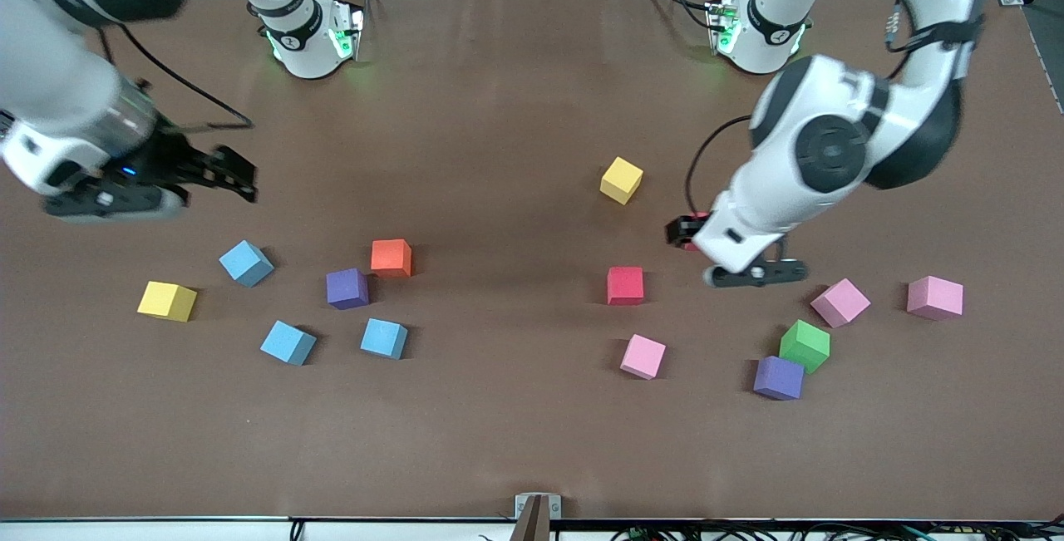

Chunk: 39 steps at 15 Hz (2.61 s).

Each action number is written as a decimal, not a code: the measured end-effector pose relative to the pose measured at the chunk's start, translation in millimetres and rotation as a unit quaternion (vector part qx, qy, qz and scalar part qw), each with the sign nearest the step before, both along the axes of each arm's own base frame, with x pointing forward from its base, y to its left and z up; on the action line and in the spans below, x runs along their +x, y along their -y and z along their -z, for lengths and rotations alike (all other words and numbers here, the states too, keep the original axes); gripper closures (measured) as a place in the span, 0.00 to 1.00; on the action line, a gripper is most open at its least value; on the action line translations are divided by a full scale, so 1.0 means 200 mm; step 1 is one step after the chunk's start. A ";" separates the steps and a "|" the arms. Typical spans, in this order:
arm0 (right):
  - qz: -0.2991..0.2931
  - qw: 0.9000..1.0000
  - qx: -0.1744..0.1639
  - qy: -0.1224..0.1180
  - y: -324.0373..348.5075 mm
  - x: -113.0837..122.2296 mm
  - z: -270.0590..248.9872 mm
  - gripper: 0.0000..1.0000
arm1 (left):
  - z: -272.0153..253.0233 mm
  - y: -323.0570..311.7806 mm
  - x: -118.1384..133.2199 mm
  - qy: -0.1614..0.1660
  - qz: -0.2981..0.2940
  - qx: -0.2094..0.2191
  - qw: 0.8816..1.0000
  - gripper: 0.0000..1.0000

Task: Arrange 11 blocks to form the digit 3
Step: 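Move both grippers down toward the blue and yellow cubes, then grasp the blue cube with the right gripper, yellow cube with the left gripper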

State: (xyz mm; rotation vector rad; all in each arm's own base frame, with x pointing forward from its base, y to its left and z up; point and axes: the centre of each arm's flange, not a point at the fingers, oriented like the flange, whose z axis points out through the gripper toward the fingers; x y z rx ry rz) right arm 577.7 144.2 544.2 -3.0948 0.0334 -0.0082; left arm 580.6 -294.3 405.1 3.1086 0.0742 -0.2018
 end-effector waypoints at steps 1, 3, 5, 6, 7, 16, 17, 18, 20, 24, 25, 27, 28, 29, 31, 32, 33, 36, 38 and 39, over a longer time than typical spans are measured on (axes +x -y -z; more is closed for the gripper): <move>0.007 1.000 0.000 -0.003 -0.10 0.04 0.13 0.00 | 0.10 0.10 -0.06 0.001 0.011 -0.001 1.000 0.00; 0.010 1.000 -0.001 -0.007 -0.23 0.13 0.38 0.00 | 0.28 0.22 -0.19 0.004 0.035 -0.004 0.999 0.00; 0.015 1.000 -0.001 -0.008 -0.28 0.21 0.63 0.00 | 0.42 0.31 -0.35 0.003 0.075 0.011 0.997 0.01; 0.019 1.000 0.001 -0.007 -0.28 0.26 0.76 0.00 | 0.47 0.35 -0.43 0.004 0.102 0.026 0.994 0.03; 0.025 1.000 0.006 -0.007 -0.29 0.29 0.89 0.00 | 0.51 0.40 -0.52 0.002 0.127 0.036 0.991 0.03; 0.064 0.997 0.027 -0.023 -0.39 0.50 1.48 0.00 | 0.72 0.43 -0.97 -0.004 0.319 0.043 0.947 0.07; 0.071 0.997 0.027 -0.024 -0.39 0.51 1.50 0.00 | 0.73 0.42 -0.98 -0.005 0.325 0.043 0.945 0.07; 0.075 0.996 0.027 -0.024 -0.39 0.52 1.51 0.00 | 0.73 0.42 -0.98 -0.007 0.328 0.043 0.944 0.07; 0.075 0.997 0.024 -0.025 -0.40 0.53 1.52 0.00 | 0.75 0.41 -0.99 -0.011 0.330 0.044 0.943 0.07; 0.064 0.998 0.007 -0.021 -0.40 0.55 1.56 0.00 | 0.81 0.40 -1.00 -0.022 0.330 0.044 0.943 0.07; 0.064 0.998 0.005 -0.022 -0.40 0.55 1.58 0.00 | 0.83 0.40 -1.01 -0.024 0.331 0.042 0.943 0.07; 0.064 0.998 0.002 -0.023 -0.40 0.56 1.61 0.00 | 0.88 0.41 -1.01 -0.026 0.331 0.036 0.943 0.07; 0.067 0.997 0.000 -0.023 -0.40 0.56 1.62 0.00 | 0.90 0.41 -1.01 -0.029 0.331 0.035 0.943 0.07; 0.073 0.997 -0.002 -0.023 -0.41 0.57 1.64 0.00 | 0.92 0.41 -1.01 -0.031 0.331 0.034 0.943 0.07; 0.081 0.996 -0.008 -0.023 -0.42 0.57 1.67 0.00 | 0.94 0.41 -1.02 -0.034 0.330 0.033 0.943 0.07; 0.083 0.996 -0.009 -0.023 -0.43 0.57 1.68 0.00 | 0.94 0.41 -1.02 -0.035 0.330 0.033 0.943 0.07; 0.083 0.996 -0.010 -0.022 -0.44 0.57 1.69 0.00 | 0.95 0.41 -1.02 -0.035 0.330 0.032 0.943 0.07; 0.082 0.996 -0.012 -0.022 -0.45 0.57 1.70 0.00 | 0.99 0.42 -1.02 -0.032 0.329 0.024 0.943 0.10; 0.082 0.996 -0.013 -0.023 -0.45 0.57 1.70 0.01 | 1.02 0.42 -1.02 -0.034 0.328 0.020 0.944 0.15; 0.082 0.996 -0.013 -0.023 -0.45 0.57 1.70 0.01 | 1.03 0.42 -1.02 -0.035 0.327 0.020 0.944 0.25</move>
